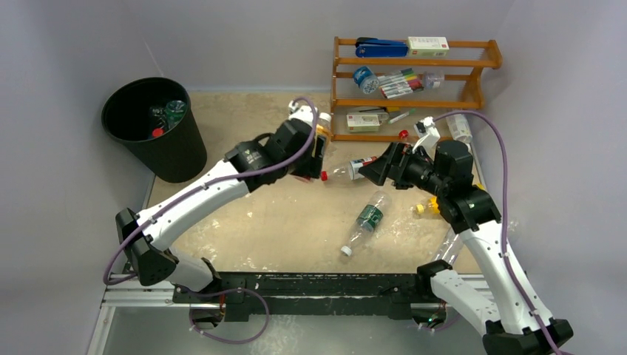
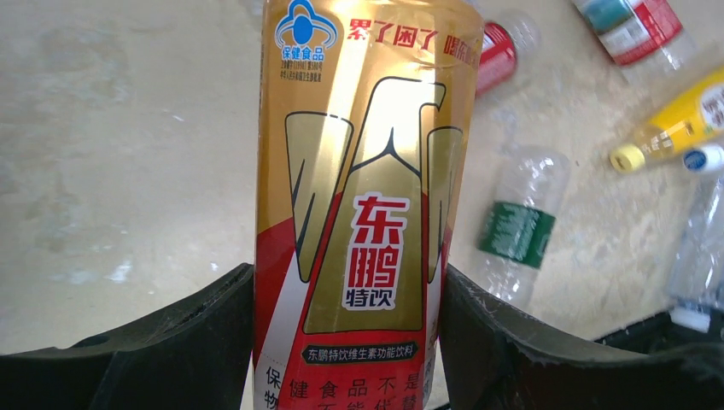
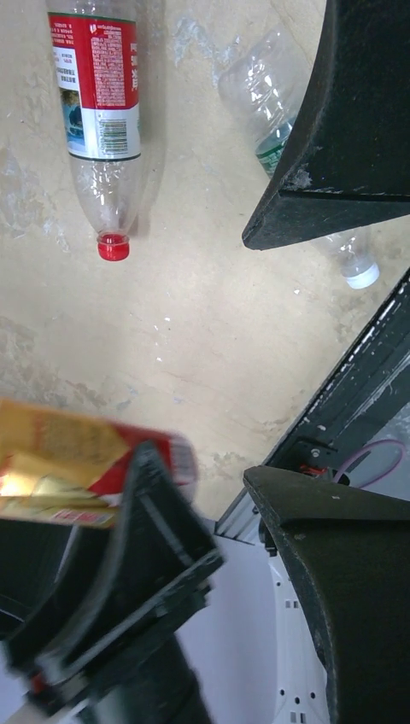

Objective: Put the plastic bottles in the bin
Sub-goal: Pick up the plastic bottle at the center of the board, then place the plastic bottle in the trash bin.

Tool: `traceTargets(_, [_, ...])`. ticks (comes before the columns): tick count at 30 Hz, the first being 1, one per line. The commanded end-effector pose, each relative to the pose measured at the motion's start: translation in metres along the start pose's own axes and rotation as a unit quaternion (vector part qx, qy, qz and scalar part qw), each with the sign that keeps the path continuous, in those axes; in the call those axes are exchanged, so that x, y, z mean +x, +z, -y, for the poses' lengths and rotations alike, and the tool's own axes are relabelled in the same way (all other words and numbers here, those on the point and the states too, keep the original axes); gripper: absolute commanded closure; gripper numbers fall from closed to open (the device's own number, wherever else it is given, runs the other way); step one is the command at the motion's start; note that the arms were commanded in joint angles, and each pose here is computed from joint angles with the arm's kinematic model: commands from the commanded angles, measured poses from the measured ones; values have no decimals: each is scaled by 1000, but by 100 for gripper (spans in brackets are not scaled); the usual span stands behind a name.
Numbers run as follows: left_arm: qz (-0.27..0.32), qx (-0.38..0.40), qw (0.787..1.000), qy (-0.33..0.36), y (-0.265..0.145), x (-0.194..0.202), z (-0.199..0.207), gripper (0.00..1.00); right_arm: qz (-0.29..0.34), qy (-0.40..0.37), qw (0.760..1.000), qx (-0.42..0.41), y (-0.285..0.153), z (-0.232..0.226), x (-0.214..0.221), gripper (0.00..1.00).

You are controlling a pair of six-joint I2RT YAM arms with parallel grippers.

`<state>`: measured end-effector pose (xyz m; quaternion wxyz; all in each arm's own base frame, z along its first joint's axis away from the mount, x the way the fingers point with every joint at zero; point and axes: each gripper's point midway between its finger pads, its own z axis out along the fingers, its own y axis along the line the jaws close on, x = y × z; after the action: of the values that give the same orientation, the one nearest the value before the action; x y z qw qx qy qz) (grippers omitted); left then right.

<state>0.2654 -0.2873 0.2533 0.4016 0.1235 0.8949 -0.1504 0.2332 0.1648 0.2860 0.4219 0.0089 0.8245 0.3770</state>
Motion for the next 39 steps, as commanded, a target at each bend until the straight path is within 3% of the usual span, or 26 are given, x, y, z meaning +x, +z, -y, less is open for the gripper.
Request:
traceTargets(1, [34,-19,999,2,-13,-44,-19,41,17,-23,999,-22,-7,-14,-14,0])
traceTargets(14, [81,-54,995,-20,-29,-129,-66,41,13,-18,999,-30,-2,-10,-4,0])
traceTargets(24, [128,-87,985,-76,-40,-194,-150,41,18,-20,999,-23,-2,-8,-7,0])
traceTargets(30, [150,-134,970,-136,-65,-199,-236,41,11,-14,1000,-20,2,-1,2,0])
traceTargets(39, [180,-231,930,-220,-113,-176,-344,41,11,-19,999,-23,9,-1,-3,0])
